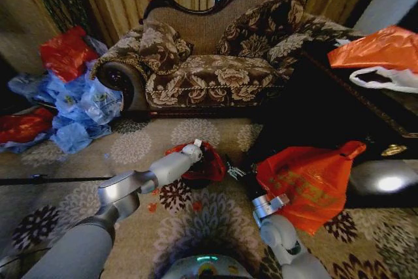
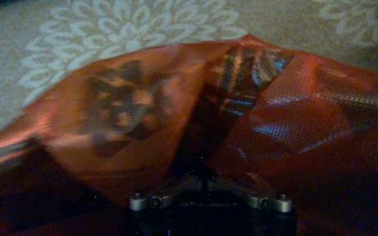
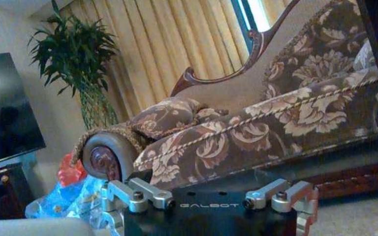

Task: Place a garbage bag over the trash bin.

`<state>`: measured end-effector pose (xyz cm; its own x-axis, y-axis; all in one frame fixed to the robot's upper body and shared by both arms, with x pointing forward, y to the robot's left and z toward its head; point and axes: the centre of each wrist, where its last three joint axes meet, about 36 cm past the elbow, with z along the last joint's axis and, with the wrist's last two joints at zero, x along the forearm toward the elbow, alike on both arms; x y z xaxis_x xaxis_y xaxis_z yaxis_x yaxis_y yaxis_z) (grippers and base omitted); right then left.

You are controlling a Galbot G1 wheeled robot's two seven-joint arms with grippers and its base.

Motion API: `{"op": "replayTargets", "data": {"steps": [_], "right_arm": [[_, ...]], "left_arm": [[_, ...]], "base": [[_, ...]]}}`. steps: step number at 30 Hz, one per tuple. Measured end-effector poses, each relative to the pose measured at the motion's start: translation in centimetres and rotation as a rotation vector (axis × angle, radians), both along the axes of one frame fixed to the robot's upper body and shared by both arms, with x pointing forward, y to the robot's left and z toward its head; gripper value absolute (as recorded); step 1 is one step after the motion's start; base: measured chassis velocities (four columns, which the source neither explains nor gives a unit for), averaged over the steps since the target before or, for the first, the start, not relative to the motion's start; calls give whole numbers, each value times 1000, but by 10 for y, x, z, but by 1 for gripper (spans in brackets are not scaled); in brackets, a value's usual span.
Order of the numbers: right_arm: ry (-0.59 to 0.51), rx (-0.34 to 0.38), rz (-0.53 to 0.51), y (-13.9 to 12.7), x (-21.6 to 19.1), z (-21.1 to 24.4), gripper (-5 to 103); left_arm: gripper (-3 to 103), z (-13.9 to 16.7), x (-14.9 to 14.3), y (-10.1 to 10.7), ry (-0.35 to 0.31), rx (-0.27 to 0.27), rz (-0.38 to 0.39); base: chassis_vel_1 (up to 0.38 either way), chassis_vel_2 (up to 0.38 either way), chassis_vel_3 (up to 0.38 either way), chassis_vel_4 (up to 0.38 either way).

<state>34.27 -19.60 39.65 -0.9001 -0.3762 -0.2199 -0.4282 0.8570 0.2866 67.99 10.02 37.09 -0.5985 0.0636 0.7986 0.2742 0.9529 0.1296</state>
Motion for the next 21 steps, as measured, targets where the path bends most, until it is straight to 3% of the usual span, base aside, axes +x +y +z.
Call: {"op": "replayTargets", "data": {"steps": [4, 9, 14, 21], "right_arm": [[9, -1, -1, 0, -4, -3, 100], [22, -8, -2, -3, -11, -7, 100], [20, -12, -1, -5, -11, -6, 100], [20, -11, -3, -5, -13, -6, 100]], "left_arm": [[0, -24, -2, -5, -14, 9, -19], [0, -51, -13, -8, 25, 14, -50], [0, -58, -16, -8, 48, 2, -58], [0, -50, -16, -14, 112, -39, -7]], "base": [[0, 0, 0, 0], [0, 0, 0, 0], [0, 0, 0, 0], [0, 0, 0, 0]]}}
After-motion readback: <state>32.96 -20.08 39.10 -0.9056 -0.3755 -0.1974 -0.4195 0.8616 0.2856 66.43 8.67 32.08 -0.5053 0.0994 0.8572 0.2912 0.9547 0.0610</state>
